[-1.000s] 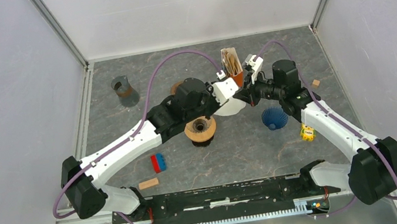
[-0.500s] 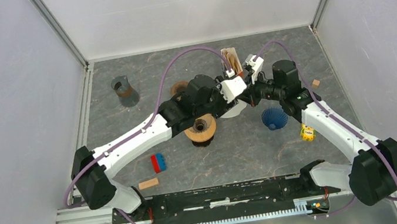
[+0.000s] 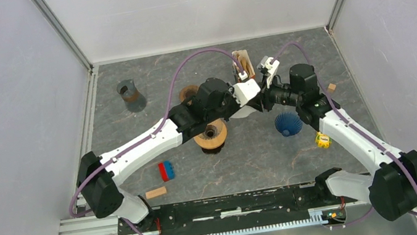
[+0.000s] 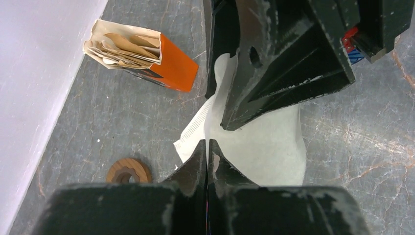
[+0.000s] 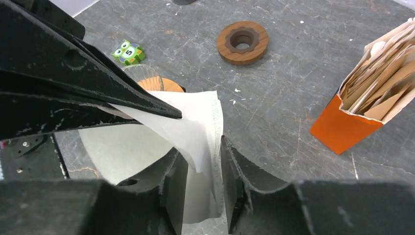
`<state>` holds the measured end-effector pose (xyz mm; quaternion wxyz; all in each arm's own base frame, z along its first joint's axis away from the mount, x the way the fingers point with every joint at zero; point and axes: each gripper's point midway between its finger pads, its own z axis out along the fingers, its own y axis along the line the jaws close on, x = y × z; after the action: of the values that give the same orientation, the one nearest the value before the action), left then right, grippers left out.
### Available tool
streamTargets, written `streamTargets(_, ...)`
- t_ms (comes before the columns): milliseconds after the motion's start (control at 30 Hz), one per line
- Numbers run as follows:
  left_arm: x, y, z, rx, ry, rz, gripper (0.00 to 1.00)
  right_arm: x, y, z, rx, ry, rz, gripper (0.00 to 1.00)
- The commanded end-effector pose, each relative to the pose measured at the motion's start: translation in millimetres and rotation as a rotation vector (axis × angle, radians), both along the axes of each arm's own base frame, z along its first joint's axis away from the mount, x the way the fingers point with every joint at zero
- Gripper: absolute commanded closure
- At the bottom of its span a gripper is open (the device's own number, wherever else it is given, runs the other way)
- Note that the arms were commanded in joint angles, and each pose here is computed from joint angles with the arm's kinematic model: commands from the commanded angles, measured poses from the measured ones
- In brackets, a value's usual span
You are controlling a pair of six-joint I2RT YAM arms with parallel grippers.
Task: Place the coffee filter in the dripper
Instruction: Place the coffee filter in the coffee dripper.
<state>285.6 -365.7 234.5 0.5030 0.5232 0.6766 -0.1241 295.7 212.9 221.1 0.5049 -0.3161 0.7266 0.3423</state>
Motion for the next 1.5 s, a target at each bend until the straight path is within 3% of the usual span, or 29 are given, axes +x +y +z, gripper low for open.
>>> streamTargets(0,8,-10,22,-0.087,-0.030,0.039,0.98,5,-2,11,0.022,-0.025,-0.034,0.57)
streamTargets(67,10,-7,24,-0.099,-0.032,0.067,0.98,7,-2,10,0.026,-0.012,-0.043,0.44)
streamTargets(167,13,-1,28,-0.112,-0.051,0.101,0.98,8,1,14,0.048,0.005,-0.035,0.34)
streamTargets(400,20,7,26,-0.134,-0.081,0.165,0.98,11,9,17,0.091,0.058,-0.001,0.30)
streamTargets(567,24,5,27,-0.160,-0.070,0.195,0.98,13,13,12,0.111,0.099,0.016,0.36)
streamTargets(800,27,8,25,-0.160,-0.080,0.220,0.98,14,13,10,0.116,0.117,0.013,0.65)
streamTargets(1100,30,12,20,-0.150,-0.123,0.222,0.98,16,10,4,0.106,0.133,-0.011,0.88)
streamTargets(1467,32,15,30,-0.170,-0.157,0.232,0.98,19,3,-6,0.075,0.143,-0.058,0.98)
